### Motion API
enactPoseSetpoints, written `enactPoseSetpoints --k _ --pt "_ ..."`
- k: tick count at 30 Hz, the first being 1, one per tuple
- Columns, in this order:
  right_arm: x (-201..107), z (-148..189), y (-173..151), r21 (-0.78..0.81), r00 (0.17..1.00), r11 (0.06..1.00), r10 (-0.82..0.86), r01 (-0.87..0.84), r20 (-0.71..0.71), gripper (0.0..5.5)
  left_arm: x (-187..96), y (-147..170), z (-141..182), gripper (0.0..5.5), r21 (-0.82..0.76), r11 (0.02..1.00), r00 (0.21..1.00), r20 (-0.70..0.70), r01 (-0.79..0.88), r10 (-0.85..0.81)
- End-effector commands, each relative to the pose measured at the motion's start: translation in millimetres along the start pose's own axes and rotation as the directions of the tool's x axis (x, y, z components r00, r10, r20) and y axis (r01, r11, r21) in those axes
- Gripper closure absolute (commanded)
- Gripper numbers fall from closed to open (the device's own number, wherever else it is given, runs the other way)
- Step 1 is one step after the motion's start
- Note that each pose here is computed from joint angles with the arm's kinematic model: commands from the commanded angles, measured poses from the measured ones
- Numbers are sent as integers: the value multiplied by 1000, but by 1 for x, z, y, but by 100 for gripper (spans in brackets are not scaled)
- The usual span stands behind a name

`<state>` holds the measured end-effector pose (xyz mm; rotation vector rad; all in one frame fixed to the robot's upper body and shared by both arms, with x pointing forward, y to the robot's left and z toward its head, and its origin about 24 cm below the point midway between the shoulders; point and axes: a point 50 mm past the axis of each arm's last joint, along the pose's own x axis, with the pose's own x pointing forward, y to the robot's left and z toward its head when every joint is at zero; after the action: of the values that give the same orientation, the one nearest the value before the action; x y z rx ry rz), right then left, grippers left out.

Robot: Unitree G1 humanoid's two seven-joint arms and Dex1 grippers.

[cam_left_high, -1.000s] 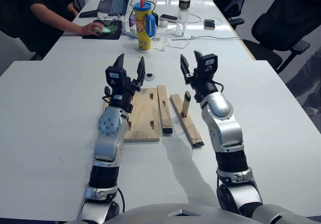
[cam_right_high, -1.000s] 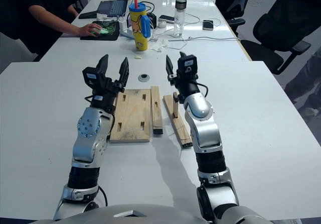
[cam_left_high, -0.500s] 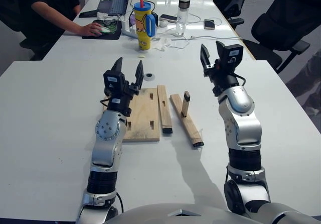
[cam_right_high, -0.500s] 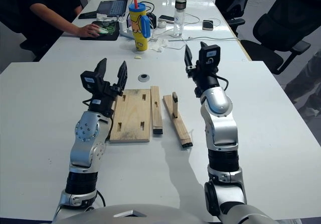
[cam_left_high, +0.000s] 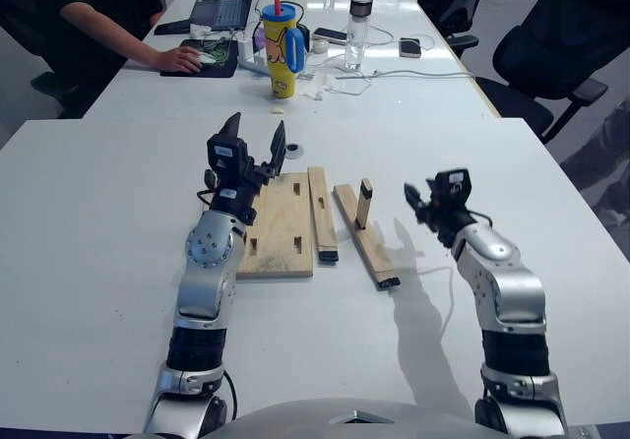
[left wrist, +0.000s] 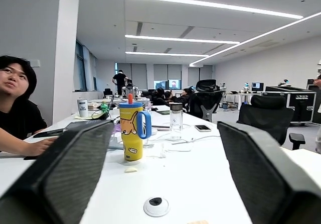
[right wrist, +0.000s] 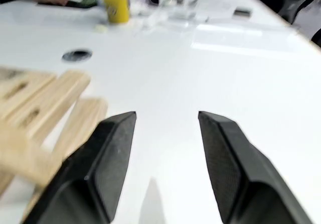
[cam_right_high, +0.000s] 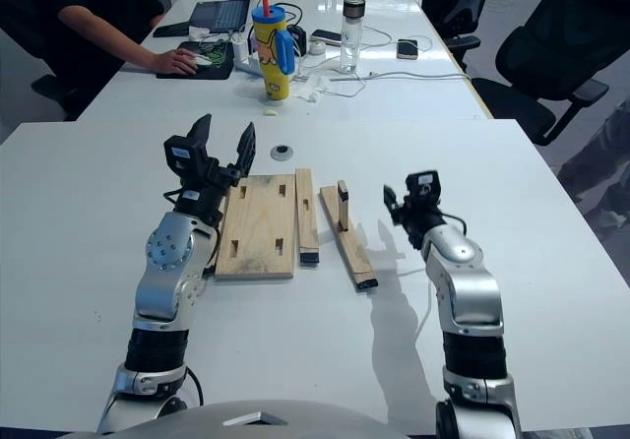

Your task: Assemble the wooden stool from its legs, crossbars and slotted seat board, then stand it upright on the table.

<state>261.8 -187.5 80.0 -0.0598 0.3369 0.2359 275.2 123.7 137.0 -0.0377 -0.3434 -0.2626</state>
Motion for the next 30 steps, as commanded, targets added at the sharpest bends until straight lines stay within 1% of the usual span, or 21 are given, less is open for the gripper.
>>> enactPoseSetpoints --k 1,2,7,10,16,18,19,26,30 --pt "-5 -10 15 -20 989 994 100 -103 -110 319 -5 3 -3 117 -12 999 998 -45 32 -32" --pt "-6 -14 19 -18 982 991 126 -130 -143 319 -7 5 -5 117 -13 999 997 -60 37 -38" --pt "-8 -15 25 0 968 983 179 -182 -174 319 -10 10 -11 117 -16 998 993 -100 57 -58" --pt "-8 -15 27 9 960 979 202 -204 -194 280 -11 13 -14 114 -14 998 991 -118 56 -57" --pt "-9 -17 37 26 939 965 260 -261 -227 175 -11 12 -17 114 -22 998 989 -129 65 -67" --pt "-6 -19 38 10 938 968 245 -251 -244 147 -11 12 -18 114 -26 997 989 -132 68 -71" --pt "-5 -21 39 3 936 970 237 -245 -259 141 -11 12 -19 114 -27 997 988 -133 71 -74" --pt "1 -29 42 -39 934 976 192 -213 -300 141 -7 13 -17 114 -22 996 987 -132 85 -87" --pt "0 -36 42 -62 924 976 176 -209 -339 199 -7 12 -17 114 -21 995 986 -134 94 -96"
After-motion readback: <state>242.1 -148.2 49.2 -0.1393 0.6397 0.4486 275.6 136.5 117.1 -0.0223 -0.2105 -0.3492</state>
